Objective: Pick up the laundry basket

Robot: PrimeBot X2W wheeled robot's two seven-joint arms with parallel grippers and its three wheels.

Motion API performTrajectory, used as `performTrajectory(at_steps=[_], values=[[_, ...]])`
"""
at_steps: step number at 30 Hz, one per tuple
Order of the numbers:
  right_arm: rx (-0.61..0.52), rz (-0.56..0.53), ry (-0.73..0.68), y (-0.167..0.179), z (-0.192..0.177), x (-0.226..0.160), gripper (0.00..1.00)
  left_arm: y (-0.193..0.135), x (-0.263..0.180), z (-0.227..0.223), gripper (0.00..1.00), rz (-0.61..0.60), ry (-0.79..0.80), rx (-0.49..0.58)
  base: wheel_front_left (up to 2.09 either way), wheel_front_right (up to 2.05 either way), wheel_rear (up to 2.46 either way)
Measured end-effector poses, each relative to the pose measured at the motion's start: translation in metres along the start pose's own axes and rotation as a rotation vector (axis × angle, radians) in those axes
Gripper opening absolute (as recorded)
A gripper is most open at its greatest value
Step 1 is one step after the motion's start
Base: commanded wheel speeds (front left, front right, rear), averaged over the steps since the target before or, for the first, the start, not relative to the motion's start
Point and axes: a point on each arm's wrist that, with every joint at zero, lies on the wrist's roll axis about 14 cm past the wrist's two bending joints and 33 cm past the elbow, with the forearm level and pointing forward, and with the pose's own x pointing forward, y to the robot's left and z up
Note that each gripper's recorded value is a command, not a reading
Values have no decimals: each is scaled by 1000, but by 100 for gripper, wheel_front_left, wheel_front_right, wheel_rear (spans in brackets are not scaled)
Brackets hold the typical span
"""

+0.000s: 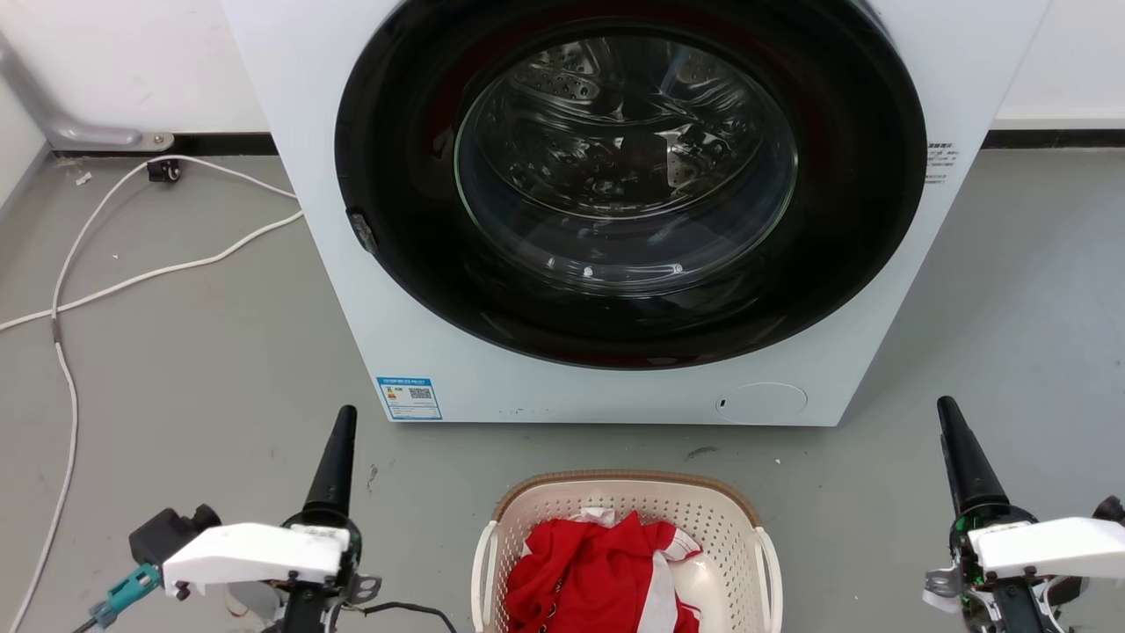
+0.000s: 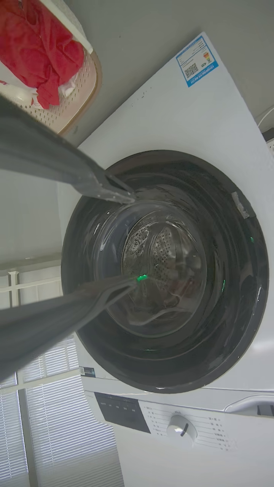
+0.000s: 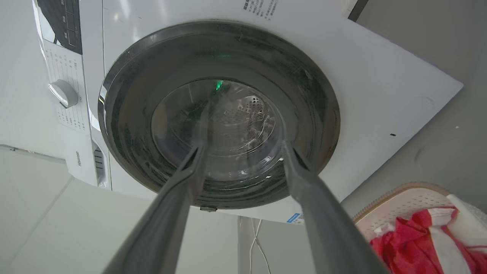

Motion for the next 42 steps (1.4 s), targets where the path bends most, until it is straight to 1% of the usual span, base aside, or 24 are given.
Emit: performTrajectory(at_steps=[11, 12, 13, 27, 42], values=[[-312, 31, -3, 9, -1, 0, 100, -9, 3, -5, 100, -27, 6, 255, 0, 0, 0], [-356, 39, -3, 11, -2, 0, 100, -10, 4, -6, 100, -33, 7, 294, 0, 0, 0], [-377, 43, -3, 13, -2, 0, 100, -10, 4, -7, 100, -32, 8, 314, 0, 0, 0], [-612, 71, 29, 18, -11, -4, 100, -19, 5, -16, 100, -73, 16, 552, 0, 0, 0], [-809, 92, 59, 22, -20, -9, 100, -23, 4, -24, 100, -107, 20, 742, 0, 0, 0]])
